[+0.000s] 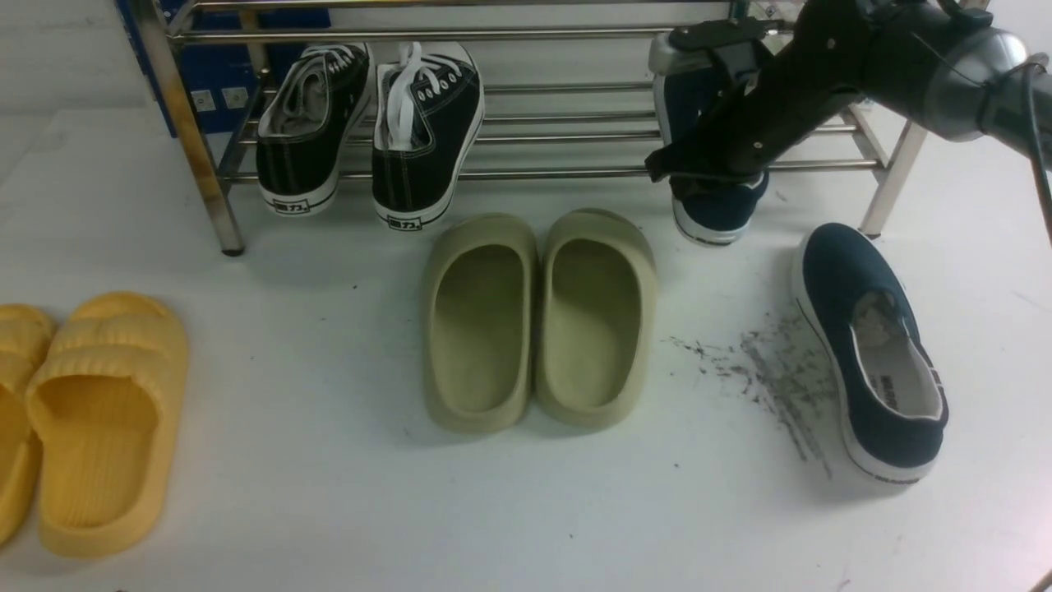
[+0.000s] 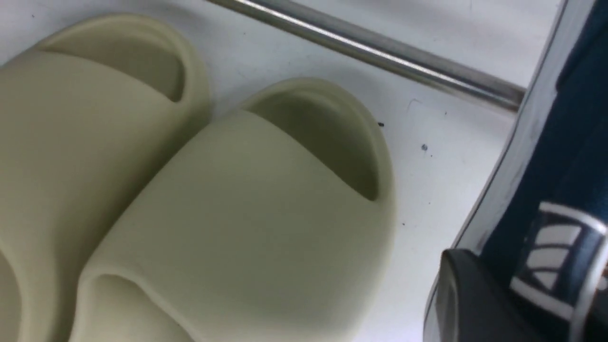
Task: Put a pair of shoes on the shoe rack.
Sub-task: Use the right arm to put a shoe into the shoe rack
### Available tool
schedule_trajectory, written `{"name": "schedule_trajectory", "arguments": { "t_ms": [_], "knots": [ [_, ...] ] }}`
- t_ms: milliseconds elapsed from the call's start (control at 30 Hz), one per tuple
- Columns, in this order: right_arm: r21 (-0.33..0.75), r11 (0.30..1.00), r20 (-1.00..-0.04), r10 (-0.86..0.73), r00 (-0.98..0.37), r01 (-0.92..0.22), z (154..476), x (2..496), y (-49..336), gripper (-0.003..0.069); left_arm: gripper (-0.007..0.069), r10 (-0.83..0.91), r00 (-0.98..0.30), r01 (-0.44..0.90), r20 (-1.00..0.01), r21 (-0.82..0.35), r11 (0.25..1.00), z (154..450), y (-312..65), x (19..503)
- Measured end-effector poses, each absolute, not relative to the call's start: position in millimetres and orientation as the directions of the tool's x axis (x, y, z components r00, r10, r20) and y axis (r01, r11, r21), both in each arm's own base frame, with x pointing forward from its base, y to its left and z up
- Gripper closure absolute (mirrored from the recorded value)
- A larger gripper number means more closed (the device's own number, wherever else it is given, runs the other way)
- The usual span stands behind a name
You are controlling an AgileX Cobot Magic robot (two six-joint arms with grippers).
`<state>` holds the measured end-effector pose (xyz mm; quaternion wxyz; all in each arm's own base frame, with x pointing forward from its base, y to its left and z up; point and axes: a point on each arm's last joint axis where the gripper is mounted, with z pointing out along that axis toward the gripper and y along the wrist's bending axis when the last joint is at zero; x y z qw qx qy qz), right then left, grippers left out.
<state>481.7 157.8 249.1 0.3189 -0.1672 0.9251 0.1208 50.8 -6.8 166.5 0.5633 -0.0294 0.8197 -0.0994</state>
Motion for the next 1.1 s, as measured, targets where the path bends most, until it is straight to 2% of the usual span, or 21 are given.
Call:
{"name": "schedule_trajectory", "arguments": {
  "t_ms": [100,233,367,467,567,633,700,800,867,1033,1100],
  "knots": [
    [0.117,0.913,-0.636,-0.233,-0.735,-0.390,256.8,481.7,158.1,0.0406,0.0443,-0.160,-0.364,0.064,-0.918,-0.196,0.979,166.5,-6.8,50.8],
    [0.141,0.917,-0.612,-0.215,-0.761,-0.372,273.8,476.2,157.2,0.0321,0.0442,-0.160,-0.364,0.064,-0.918,-0.196,0.979,166.5,-6.8,50.8],
    [0.183,0.923,-0.569,-0.180,-0.802,-0.338,298.7,464.8,155.1,0.0302,0.0440,-0.160,-0.364,0.064,-0.918,-0.196,0.979,166.5,-6.8,50.8],
    [0.213,0.923,-0.501,-0.179,-0.847,-0.321,317.5,447.7,152.1,0.0309,0.0439,-0.160,-0.364,0.064,-0.918,-0.196,0.979,166.5,-6.8,50.8],
    [0.215,0.922,-0.448,-0.201,-0.871,-0.323,320.2,439.7,150.4,0.0334,0.0439,-0.160,-0.364,0.064,-0.918,-0.196,0.979,166.5,-6.8,50.8],
    [0.204,0.924,-0.429,-0.214,-0.878,-0.325,316.5,438.8,149.3,0.0391,0.0439,-0.160,-0.364,0.064,-0.918,-0.196,0.979,166.5,-6.8,50.8],
    [0.195,0.926,-0.418,-0.220,-0.882,-0.323,312.5,439.5,148.7,0.0459,0.0439,-0.160,-0.364,0.064,-0.918,-0.196,0.979,166.5,-6.8,50.8],
    [0.174,0.932,-0.397,-0.229,-0.889,-0.318,301.9,443.6,148.0,0.0601,0.0438,-0.160,-0.364,0.064,-0.918,-0.196,0.979,166.5,-6.8,50.8],
    [0.158,0.936,-0.377,-0.237,-0.895,-0.315,291.3,447.8,147.7,0.0657,0.0436,-0.160,-0.364,0.064,-0.918,-0.196,0.979,166.5,-6.8,50.8],
    [0.137,0.941,-0.335,-0.249,-0.909,-0.308,266.5,456.1,148.1,0.0662,0.0429,-0.160,-0.364,0.064,-0.918,-0.196,0.979,166.5,-6.8,50.8],
    [0.136,0.941,-0.350,-0.246,-0.904,-0.309,263.7,458.5,149.6,0.0662,0.0428,-0.160,-0.364,0.064,-0.918,-0.196,0.979,166.5,-6.8,50.8]
  ]
}}
